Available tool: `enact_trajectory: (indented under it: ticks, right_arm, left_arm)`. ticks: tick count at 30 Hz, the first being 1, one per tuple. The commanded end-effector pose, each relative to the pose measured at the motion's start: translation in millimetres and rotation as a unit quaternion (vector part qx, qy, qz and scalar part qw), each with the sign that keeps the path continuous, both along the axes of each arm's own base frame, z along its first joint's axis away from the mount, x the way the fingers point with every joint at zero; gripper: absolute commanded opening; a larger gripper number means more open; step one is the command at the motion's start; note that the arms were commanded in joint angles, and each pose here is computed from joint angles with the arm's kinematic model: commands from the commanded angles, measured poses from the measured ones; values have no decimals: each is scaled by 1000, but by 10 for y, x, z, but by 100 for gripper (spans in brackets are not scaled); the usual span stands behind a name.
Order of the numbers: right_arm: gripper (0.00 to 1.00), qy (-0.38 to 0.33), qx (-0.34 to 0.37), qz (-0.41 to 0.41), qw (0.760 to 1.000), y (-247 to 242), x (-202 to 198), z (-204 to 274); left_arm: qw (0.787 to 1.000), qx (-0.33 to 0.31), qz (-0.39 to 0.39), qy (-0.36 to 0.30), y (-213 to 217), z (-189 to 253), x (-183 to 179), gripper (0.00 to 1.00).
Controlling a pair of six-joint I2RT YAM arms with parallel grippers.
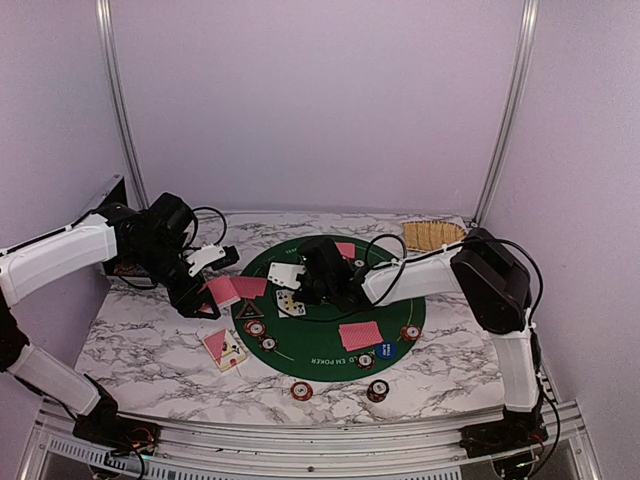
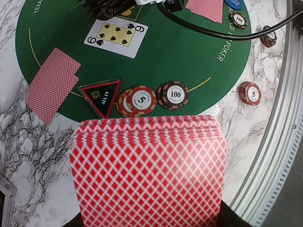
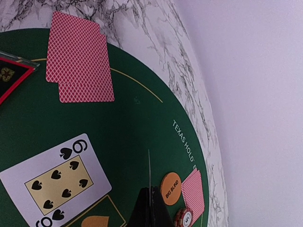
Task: Distribute texas hold em gaming equipment
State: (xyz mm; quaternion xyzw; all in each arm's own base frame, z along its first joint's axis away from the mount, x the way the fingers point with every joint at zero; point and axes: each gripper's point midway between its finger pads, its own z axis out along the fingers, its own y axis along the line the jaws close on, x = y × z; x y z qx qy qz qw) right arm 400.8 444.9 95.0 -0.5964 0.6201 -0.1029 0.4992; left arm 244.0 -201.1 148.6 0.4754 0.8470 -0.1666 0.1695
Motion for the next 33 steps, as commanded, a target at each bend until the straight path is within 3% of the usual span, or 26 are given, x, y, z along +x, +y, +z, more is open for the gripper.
enact_trajectory:
  ticks: [1, 6, 19, 33]
  right_arm:
    - [0, 9, -6, 17, 1000, 57, -78, -95]
    - [0, 42, -13, 24, 999, 42, -188, -250]
    - [19, 105, -26, 42, 993, -3, -399, -476]
    - [52, 163, -24, 50, 985, -39, -578, -460]
  left_arm:
    - [1000, -8, 2, 2, 21, 56, -52, 0]
    - [1000, -8, 3, 3, 17, 56, -48, 0]
    - [1000, -10, 6, 0, 15, 80, -41, 0]
    - [1000, -12, 5, 0, -1, 95, -25, 0]
